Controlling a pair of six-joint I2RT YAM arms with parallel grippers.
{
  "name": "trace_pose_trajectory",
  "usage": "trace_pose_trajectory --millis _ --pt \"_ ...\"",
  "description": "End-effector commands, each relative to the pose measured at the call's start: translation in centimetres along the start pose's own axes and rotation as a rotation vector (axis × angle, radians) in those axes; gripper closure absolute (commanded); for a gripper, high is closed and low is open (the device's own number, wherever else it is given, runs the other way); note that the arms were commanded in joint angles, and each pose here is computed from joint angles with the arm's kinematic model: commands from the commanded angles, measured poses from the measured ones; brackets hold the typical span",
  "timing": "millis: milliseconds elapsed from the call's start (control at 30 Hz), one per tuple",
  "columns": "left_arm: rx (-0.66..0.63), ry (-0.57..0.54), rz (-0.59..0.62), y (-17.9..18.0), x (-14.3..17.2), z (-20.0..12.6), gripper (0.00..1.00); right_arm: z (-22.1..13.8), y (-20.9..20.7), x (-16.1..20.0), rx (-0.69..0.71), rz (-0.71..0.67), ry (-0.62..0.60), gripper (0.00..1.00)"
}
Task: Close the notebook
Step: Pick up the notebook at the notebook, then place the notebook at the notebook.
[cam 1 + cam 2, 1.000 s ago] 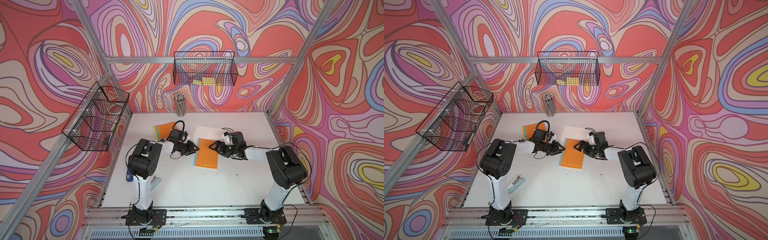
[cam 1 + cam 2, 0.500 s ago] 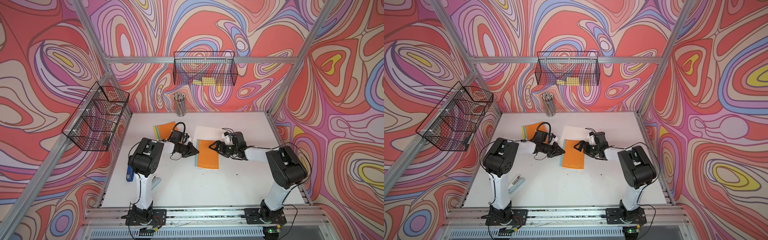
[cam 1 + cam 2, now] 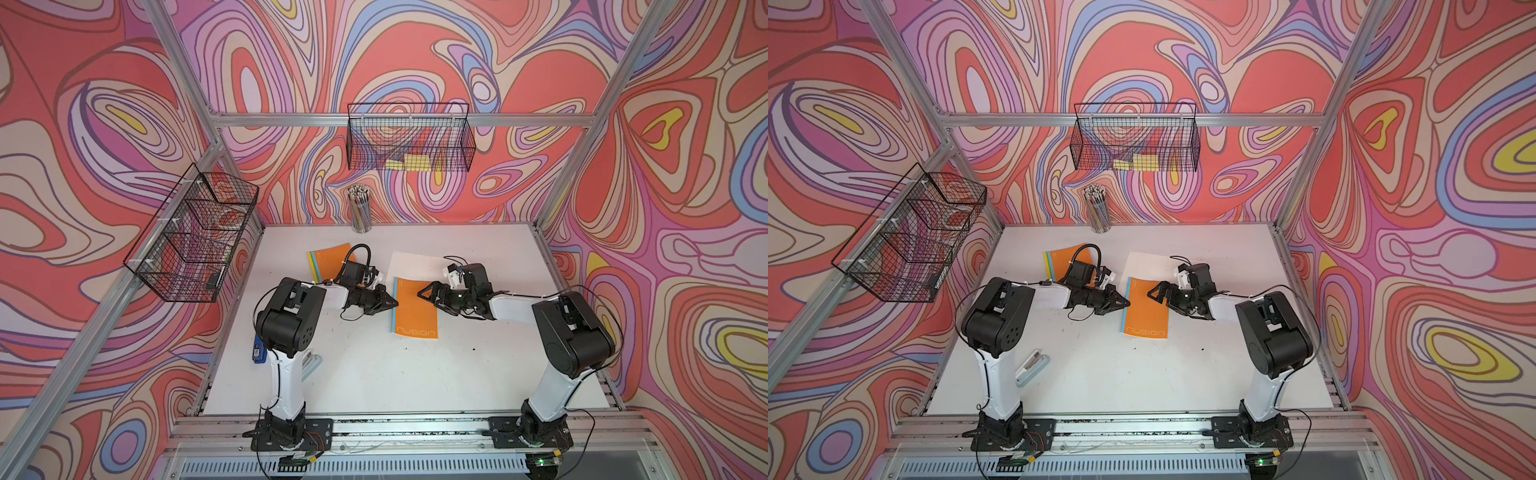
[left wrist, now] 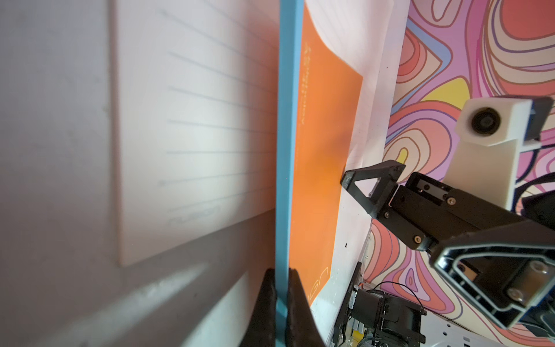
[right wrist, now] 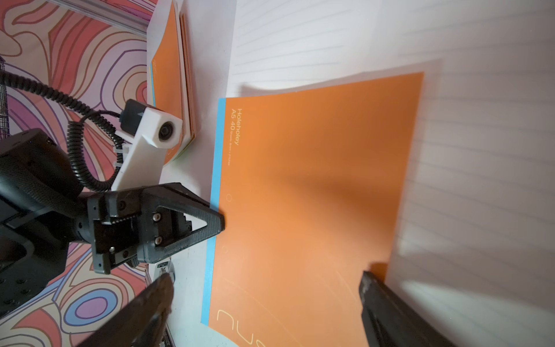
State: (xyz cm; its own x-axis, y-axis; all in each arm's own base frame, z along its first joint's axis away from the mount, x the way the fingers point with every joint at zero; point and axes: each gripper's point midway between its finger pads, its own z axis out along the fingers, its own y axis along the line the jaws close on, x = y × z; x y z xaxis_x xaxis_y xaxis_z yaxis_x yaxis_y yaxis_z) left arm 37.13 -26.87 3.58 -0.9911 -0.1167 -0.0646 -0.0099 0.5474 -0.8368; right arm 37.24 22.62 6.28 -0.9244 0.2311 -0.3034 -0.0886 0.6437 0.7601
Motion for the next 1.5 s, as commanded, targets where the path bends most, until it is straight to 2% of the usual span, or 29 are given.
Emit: trace_pose_trajectory --millis 0,333,700,1467 --pt "0.003 -0.071 0.033 -1.3 -1.3 -1.0 1.0 -1.0 1.0 0.0 0.011 -0.014 -0.001 0.02" --pt "-0.017 -0.1 0.074 -3.8 -2.0 -3.3 1.0 -1.8 1.5 -0.2 0.028 -0.031 -0.011 0.02" --pt "0.04 -0.164 0.092 -7.1 -3.6 -7.1 1.0 -1.8 1.8 -0.5 0.021 -0.043 -0.016 0.02" --pt "0.051 -0.356 0.044 -6.1 -11.0 -18.9 1.0 -0.9 1.3 -0.4 0.009 -0.039 0.004 0.02"
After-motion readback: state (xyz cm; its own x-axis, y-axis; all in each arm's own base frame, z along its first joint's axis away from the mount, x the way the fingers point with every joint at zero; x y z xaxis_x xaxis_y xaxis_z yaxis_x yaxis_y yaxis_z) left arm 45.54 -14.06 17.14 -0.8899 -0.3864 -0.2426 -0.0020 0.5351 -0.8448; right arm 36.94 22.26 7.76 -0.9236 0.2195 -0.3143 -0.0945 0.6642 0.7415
